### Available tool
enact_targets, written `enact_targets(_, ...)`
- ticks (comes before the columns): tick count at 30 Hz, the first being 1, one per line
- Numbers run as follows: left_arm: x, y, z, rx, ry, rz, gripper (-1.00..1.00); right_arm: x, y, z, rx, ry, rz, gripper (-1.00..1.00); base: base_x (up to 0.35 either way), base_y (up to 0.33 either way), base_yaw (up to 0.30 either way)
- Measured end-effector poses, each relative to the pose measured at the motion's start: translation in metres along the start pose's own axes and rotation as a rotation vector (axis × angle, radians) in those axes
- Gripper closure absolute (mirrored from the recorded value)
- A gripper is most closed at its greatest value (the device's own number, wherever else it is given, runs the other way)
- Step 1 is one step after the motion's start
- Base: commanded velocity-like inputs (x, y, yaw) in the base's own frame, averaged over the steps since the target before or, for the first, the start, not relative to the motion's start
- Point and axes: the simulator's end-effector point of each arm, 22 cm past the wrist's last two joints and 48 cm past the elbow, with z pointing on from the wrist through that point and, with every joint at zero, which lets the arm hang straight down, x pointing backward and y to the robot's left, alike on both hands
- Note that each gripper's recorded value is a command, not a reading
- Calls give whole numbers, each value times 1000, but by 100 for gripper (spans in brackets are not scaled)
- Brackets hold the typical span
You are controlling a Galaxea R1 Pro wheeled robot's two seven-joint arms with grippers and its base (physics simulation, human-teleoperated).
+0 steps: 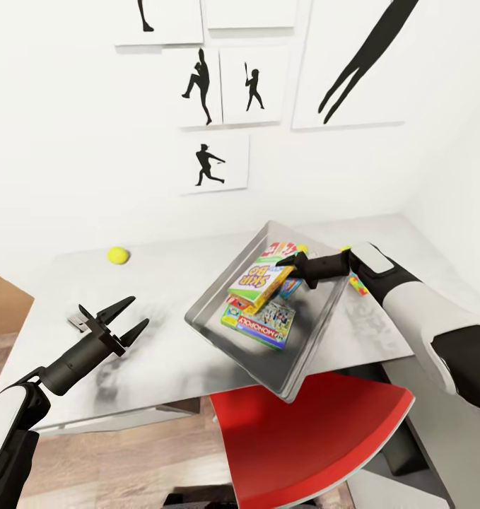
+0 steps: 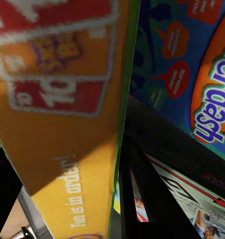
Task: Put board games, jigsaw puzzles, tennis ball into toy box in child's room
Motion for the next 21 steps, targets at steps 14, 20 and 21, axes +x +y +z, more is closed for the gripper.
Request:
enact_targets(14, 0, 12, 1, -17, 1, -12, -100, -3, -20, 6, 32, 5, 9, -100, 0, 0, 0)
enact_targets(20, 0, 13, 1, -19, 1, -13, -100, -5, -22, 4, 30, 2, 13, -100, 0, 0, 0)
enact_targets(21, 0, 13, 1, -20, 1, -13, -100, -5, -22, 4, 30, 1, 14, -100, 0, 0, 0)
